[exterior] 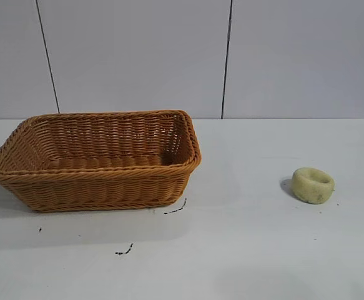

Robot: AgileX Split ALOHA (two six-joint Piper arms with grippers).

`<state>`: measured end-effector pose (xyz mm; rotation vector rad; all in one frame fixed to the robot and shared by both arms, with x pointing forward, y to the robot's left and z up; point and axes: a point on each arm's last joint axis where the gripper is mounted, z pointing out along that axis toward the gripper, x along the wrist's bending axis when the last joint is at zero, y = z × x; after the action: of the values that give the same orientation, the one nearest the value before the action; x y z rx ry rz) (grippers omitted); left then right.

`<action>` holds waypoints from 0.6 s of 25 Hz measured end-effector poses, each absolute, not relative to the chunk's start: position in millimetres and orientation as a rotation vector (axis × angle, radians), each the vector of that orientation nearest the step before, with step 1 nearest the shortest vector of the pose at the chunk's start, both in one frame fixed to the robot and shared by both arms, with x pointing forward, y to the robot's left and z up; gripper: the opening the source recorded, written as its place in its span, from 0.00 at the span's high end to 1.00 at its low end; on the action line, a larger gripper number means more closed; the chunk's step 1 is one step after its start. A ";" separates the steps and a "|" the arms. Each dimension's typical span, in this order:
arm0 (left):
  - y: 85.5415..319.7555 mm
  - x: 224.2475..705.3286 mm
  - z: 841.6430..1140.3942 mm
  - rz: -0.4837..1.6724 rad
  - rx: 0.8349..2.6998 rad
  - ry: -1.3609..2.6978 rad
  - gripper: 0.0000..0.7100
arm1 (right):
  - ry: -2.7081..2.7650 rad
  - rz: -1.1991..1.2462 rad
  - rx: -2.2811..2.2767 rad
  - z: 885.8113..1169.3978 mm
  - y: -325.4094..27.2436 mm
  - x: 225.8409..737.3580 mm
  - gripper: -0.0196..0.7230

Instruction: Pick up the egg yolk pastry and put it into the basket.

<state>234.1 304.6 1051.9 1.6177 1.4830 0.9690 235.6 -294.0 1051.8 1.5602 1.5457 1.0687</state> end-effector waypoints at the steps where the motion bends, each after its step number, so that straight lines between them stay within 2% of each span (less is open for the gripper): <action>1: 304.6 234.1 1051.9 0.969 1.618 1.483 0.02 | 1.546 1.069 1.560 1051.8 -294.0 235.6 0.10; 10: 304.6 234.1 1051.9 0.969 1.618 1.483 0.02 | 1.546 1.069 1.560 1051.8 -294.0 235.6 0.10; 15: 304.6 234.1 1051.9 0.969 1.618 1.483 0.02 | 1.599 1.018 1.619 1053.1 -293.5 248.3 0.05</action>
<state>234.1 304.6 1051.9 1.6177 1.4830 0.9690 248.3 -293.5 1053.1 1.6190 1.5993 1.0178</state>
